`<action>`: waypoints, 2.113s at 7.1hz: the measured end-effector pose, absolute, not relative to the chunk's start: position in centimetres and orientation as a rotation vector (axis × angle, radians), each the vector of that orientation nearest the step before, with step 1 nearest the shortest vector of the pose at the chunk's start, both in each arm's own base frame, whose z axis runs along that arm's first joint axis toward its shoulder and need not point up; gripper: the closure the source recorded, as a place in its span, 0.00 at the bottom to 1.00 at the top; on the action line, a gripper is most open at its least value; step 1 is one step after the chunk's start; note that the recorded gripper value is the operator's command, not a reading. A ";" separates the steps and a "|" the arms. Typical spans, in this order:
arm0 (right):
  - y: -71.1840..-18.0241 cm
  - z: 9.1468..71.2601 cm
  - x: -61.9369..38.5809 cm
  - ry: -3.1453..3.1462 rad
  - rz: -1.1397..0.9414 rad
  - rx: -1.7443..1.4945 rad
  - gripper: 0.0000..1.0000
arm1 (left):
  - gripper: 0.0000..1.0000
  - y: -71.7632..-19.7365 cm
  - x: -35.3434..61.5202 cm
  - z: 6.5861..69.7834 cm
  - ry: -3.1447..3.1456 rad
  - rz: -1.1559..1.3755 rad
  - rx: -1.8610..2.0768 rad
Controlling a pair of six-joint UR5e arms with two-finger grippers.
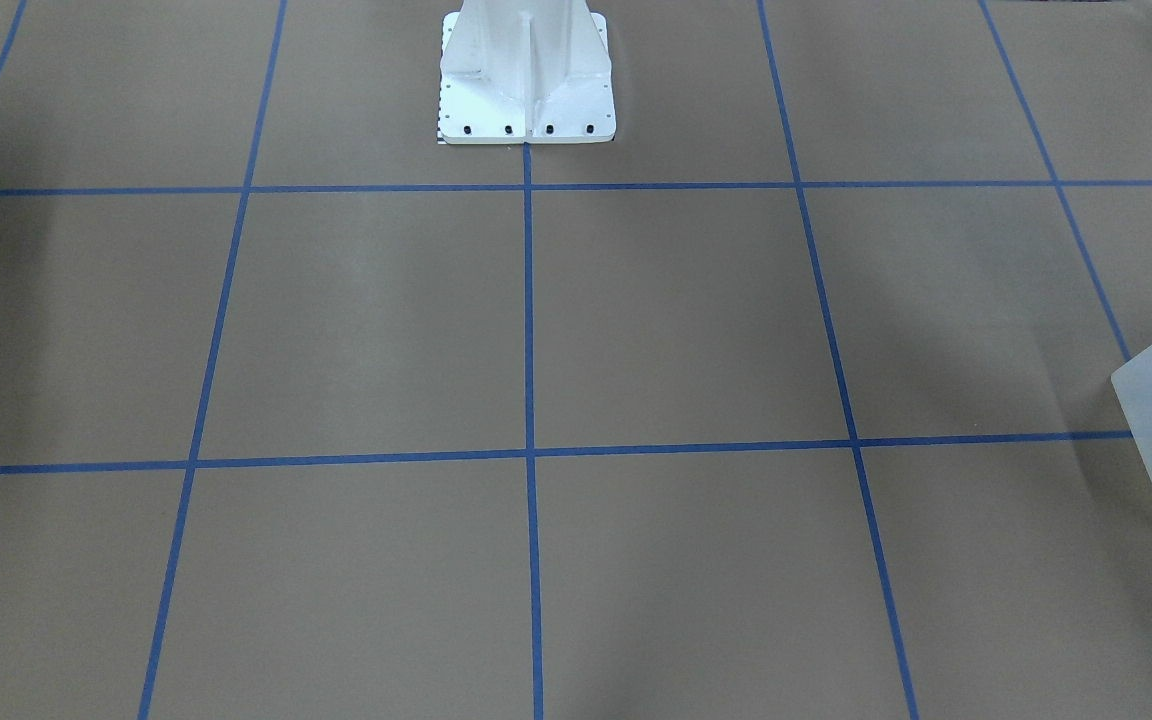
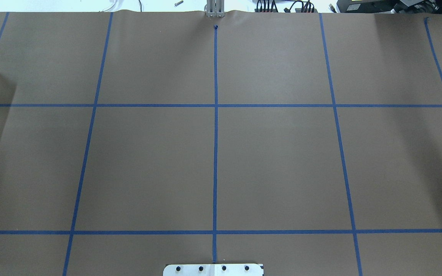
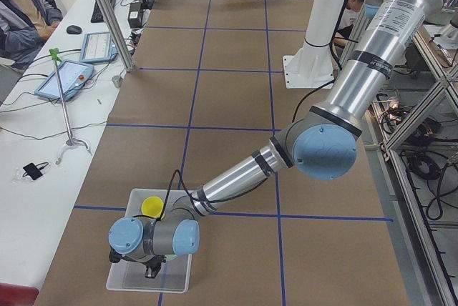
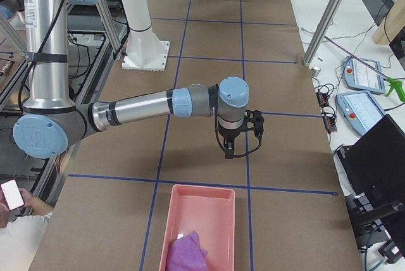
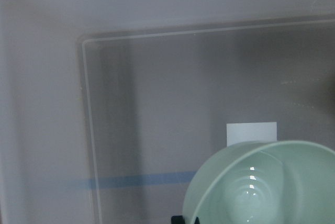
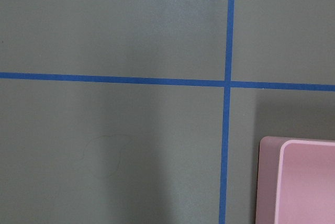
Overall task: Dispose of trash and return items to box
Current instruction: 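Release the bowl in the clear bin and hold the left gripper above it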
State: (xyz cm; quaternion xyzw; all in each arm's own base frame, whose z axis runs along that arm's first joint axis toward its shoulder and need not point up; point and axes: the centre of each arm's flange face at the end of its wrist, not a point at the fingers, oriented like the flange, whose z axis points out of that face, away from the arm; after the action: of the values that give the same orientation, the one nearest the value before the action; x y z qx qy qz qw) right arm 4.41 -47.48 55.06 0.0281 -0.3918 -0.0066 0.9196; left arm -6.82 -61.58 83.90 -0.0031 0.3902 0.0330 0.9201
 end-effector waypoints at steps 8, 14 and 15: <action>-46.2 56.3 5.1 -0.801 0.001 0.042 0.00 | 0.02 -63.2 -10.9 64.5 0.838 0.038 0.161; -43.3 59.7 5.8 -0.781 0.004 -0.007 0.00 | 0.02 -48.6 -5.5 57.1 0.815 0.022 0.093; -42.8 60.0 5.8 -0.781 0.005 -0.014 0.00 | 0.02 -47.1 -5.1 57.3 0.819 0.020 0.084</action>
State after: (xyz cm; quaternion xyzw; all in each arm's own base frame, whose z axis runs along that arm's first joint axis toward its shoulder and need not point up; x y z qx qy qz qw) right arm 5.83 -42.82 60.04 -0.0070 -0.3805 0.0024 0.9248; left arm -5.13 -47.12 57.28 0.0406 0.3979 0.0098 0.9165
